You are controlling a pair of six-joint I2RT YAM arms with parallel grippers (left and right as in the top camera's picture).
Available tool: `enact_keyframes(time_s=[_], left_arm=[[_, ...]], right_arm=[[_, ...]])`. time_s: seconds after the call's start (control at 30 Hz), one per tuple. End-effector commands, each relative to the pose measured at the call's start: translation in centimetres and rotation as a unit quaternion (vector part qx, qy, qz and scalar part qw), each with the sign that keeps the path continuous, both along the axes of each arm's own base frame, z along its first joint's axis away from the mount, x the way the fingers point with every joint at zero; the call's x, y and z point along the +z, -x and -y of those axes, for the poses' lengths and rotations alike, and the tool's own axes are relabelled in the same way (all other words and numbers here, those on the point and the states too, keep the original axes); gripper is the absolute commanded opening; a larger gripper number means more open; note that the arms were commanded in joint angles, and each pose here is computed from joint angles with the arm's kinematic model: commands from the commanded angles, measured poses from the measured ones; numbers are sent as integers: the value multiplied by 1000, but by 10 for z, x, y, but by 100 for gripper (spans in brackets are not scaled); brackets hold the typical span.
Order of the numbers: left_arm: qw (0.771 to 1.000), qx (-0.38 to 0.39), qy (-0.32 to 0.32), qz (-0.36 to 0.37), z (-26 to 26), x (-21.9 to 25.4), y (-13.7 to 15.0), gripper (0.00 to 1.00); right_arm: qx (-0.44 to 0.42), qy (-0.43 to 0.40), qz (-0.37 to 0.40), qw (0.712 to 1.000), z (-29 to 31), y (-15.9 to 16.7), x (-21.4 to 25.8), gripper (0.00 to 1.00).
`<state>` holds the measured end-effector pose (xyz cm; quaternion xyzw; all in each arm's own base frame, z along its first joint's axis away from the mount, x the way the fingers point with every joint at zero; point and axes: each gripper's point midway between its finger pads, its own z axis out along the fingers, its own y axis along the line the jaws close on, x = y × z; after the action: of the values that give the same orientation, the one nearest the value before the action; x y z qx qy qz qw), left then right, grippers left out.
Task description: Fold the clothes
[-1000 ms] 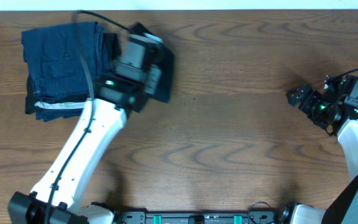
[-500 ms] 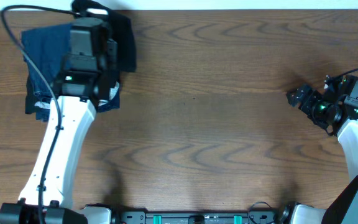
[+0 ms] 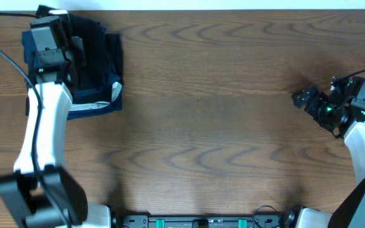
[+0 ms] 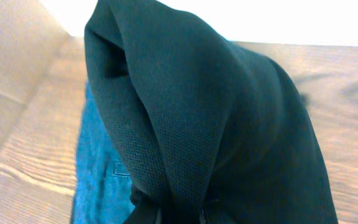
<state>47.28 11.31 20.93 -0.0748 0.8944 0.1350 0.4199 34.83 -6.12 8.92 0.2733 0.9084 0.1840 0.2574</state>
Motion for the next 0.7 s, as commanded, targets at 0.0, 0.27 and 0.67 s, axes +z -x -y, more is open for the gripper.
enact_keyframes(time_s=[0.0,0.27,0.67], left_arm=[[1000,16,9,-16,-26,-25,-9,6],[996,84,13,-22,-95,-54,-1,6],[987,120,58,89,-105,11,0,82]], right_arm=[[-2,3,6,1000,3,-1,4,99],[-2,3,6,1000,3,-1,4,99],[-2,3,6,1000,3,-1,4,99]])
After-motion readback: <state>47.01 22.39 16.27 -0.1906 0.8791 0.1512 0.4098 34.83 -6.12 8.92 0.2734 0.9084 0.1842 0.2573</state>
